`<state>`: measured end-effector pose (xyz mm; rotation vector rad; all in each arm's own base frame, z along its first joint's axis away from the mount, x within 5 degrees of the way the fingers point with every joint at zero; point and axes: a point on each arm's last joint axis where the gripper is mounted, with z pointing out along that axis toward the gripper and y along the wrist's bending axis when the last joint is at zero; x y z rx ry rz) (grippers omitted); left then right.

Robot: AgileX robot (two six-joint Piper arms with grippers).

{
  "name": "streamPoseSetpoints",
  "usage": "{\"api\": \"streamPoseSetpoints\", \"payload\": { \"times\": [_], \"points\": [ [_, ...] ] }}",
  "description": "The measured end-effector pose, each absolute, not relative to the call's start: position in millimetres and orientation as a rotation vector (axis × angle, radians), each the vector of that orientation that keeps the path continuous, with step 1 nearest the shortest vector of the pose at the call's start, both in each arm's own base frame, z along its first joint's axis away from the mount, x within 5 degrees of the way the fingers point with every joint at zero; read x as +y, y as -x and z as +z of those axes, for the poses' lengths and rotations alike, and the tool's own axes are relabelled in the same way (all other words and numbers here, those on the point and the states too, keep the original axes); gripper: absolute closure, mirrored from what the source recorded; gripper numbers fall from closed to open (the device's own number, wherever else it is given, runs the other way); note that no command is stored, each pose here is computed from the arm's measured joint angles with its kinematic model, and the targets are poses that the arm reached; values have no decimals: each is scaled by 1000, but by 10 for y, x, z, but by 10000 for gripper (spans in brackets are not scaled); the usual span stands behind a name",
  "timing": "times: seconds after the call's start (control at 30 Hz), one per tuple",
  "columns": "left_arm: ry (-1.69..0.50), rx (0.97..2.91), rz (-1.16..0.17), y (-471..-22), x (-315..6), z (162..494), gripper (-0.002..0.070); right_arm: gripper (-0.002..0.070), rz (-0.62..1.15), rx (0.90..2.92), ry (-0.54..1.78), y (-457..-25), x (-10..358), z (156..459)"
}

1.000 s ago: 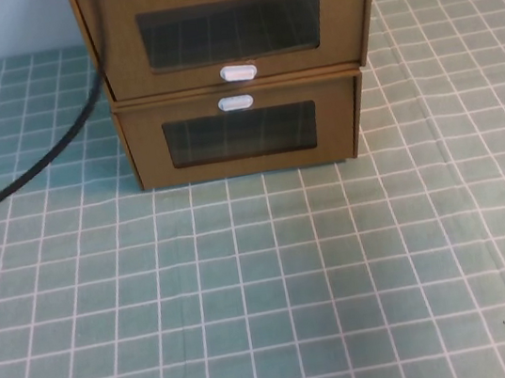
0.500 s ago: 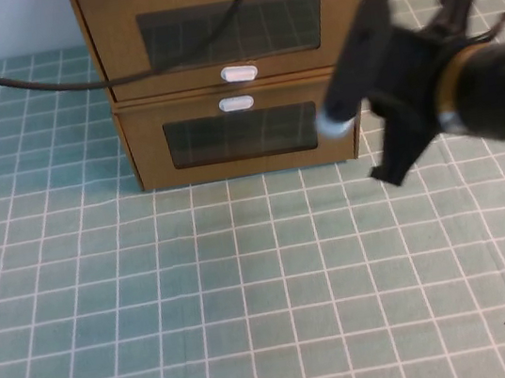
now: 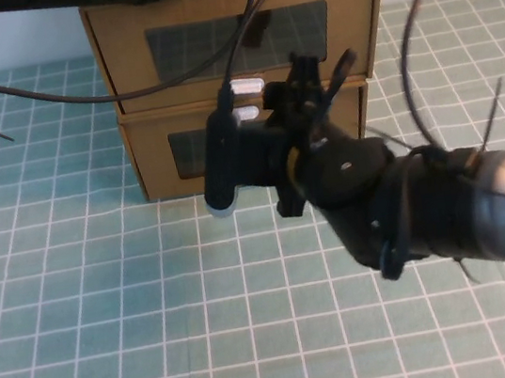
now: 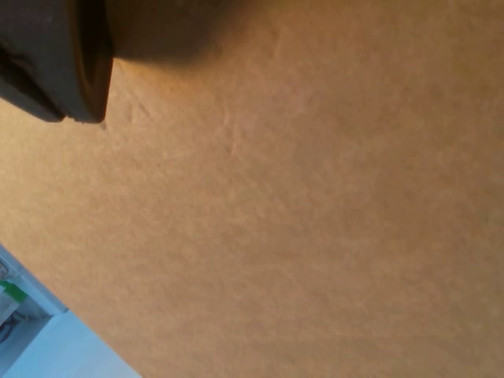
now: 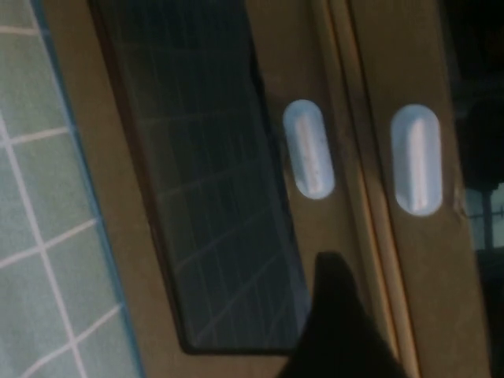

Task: Open the shoe box
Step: 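Pull the top drawer of the cardboard box fully open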

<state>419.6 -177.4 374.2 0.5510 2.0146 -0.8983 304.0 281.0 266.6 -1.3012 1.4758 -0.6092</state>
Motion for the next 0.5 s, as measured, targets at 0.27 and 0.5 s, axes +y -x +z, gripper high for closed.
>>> {"api": "streamPoseSetpoints", "payload": {
  "times": [0.27, 0.5],
  "points": [
    [-556, 2017, -902, -4191, -1774, 3744, 680, 248, -739, 1511, 1244, -3278, 2965, 2474],
    [-556, 2017, -906, -4189, -1775, 3746, 680, 248, -737, 1502, 1205, -3376, 3068, 2515]
  ]
}}
